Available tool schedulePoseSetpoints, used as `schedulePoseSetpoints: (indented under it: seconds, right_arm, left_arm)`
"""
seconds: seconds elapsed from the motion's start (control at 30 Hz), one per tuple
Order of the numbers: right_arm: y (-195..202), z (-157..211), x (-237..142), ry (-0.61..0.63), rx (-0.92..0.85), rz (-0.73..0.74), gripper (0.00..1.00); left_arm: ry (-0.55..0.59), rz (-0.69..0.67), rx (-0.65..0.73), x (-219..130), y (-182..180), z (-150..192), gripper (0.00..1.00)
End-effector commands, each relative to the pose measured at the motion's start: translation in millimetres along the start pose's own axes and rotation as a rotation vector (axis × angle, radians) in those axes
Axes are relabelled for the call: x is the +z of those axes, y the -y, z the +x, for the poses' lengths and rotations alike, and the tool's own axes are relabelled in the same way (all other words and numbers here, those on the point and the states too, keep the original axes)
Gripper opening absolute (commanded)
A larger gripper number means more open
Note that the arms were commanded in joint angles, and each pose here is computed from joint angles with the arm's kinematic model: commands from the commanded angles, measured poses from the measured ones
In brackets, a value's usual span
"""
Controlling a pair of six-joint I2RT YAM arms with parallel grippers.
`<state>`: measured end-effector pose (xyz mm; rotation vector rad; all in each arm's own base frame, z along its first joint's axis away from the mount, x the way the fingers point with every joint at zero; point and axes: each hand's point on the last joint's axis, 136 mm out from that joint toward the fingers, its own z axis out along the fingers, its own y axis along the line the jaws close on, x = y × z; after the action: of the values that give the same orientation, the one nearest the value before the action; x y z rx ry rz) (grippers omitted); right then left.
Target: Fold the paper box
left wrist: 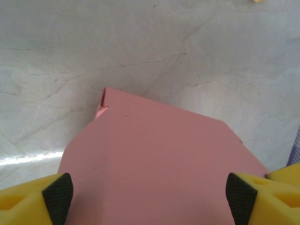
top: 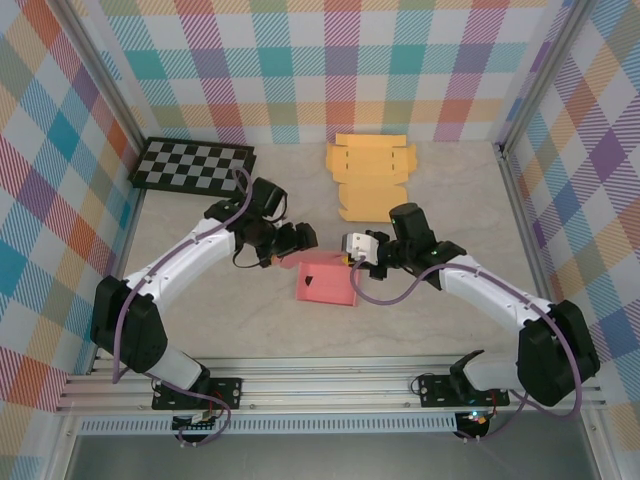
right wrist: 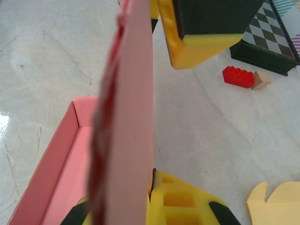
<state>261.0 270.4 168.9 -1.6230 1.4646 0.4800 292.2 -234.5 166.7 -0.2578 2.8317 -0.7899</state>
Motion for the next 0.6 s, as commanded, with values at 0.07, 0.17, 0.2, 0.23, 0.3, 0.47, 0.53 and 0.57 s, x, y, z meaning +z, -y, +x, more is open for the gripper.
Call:
schedulePoseSetpoints:
  seconds: [0.07,0.17,0.2,0.23,0.3,0.47,0.53,0.57]
  right_arm:
    - [-7.7,9.7,19.7,-0.031,0.004,-0.013,0.0]
    - [-16.8,12.3,27.9,-0.045,-0.014,-0.048,0.0]
    - [-19.9,14.1,30.4,-0.055,-0.018,-0.06,0.0]
    - [-22.5,15.4,32.0,-0.065,-0.026,-0.071,0.0]
    - [-27.2,19.4,34.6,-0.09,-0.037,-0.087,0.0]
    - [-31.4,40.7,37.6,-0.191,-0.052,-0.091,0.01]
    - [-30.6,50.9,36.5,-0.242,-0.067,-0.084,0.02]
    - [-30.2,53.0,35.4,-0.257,-0.07,-0.083,0.03]
  left_arm:
    - [0.022,0.175,-0.109,-20.8,43.1,5.7,0.86]
    - [0.043,0.196,-0.12,-21.7,52.2,5.8,0.85]
    - [0.043,0.199,-0.112,-20.2,54.1,7.1,0.85]
    - [0.042,0.191,-0.104,-18.2,53.4,9.0,0.83]
    - [0.056,0.138,-0.064,-14.6,44.5,12.3,0.79]
    - [0.072,-0.031,0.021,4.5,4.9,30.8,0.71]
    - [0.088,-0.072,0.021,14.9,-10.9,41.4,0.67]
    - [0.099,-0.083,0.022,19.1,-15.9,46.1,0.66]
